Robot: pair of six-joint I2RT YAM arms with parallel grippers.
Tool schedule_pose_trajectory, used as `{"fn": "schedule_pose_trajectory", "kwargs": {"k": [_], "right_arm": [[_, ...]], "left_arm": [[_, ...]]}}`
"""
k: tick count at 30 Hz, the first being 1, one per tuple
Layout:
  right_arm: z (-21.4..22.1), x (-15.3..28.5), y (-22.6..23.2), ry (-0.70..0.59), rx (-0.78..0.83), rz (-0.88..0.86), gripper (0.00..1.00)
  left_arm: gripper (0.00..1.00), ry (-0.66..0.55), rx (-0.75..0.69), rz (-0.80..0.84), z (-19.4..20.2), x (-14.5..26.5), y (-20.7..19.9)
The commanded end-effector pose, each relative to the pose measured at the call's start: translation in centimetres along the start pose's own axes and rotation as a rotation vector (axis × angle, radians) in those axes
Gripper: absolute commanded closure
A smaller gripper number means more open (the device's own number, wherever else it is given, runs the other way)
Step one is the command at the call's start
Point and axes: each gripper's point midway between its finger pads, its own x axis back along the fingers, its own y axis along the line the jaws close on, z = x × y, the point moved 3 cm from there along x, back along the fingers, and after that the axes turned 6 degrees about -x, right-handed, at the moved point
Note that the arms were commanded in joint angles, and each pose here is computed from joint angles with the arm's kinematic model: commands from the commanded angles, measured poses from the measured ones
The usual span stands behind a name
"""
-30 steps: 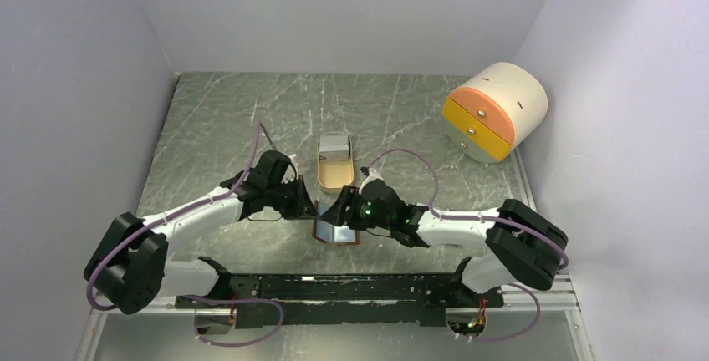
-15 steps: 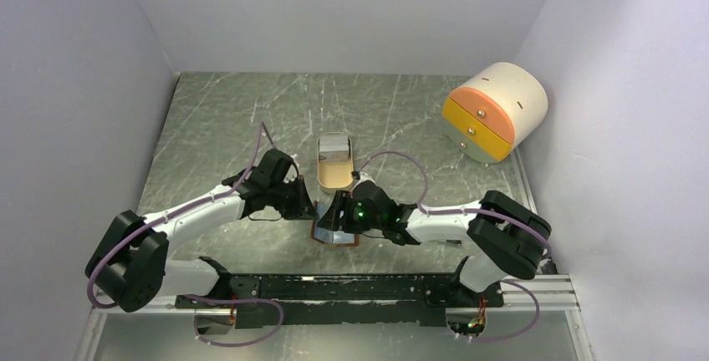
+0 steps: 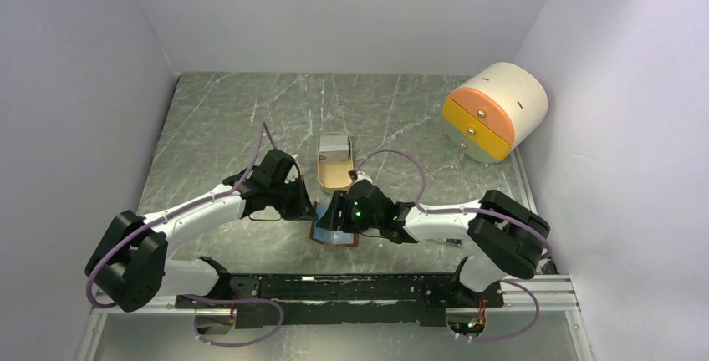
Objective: Put the credit cards into the card holder
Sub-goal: Turn over the card slot in the card holder.
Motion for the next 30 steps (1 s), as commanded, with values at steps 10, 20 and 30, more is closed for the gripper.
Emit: {"fn": "schedule_pose_trajectory", "kwargs": {"k": [10,20,30], "right_arm": [[-0.6,1.4,-0.9,-0.054,0.02,0.071,0.44],[-1.2,2.2,-2.1,-0.079,0.058,0.165,0.41],[-2.2,3.5,-2.5,-0.125,0.093,0.228,0.4]], "left_arm": [[0.91,-0.017,-0.008,0.009,-0.5,0.3,-0.8],[0.91,-0.01,-0.011,-0.01,0.0,-0.1,0.0],[0.91,-0.005,-0.011,-0.017,0.5,-0.7,0.7]]}}
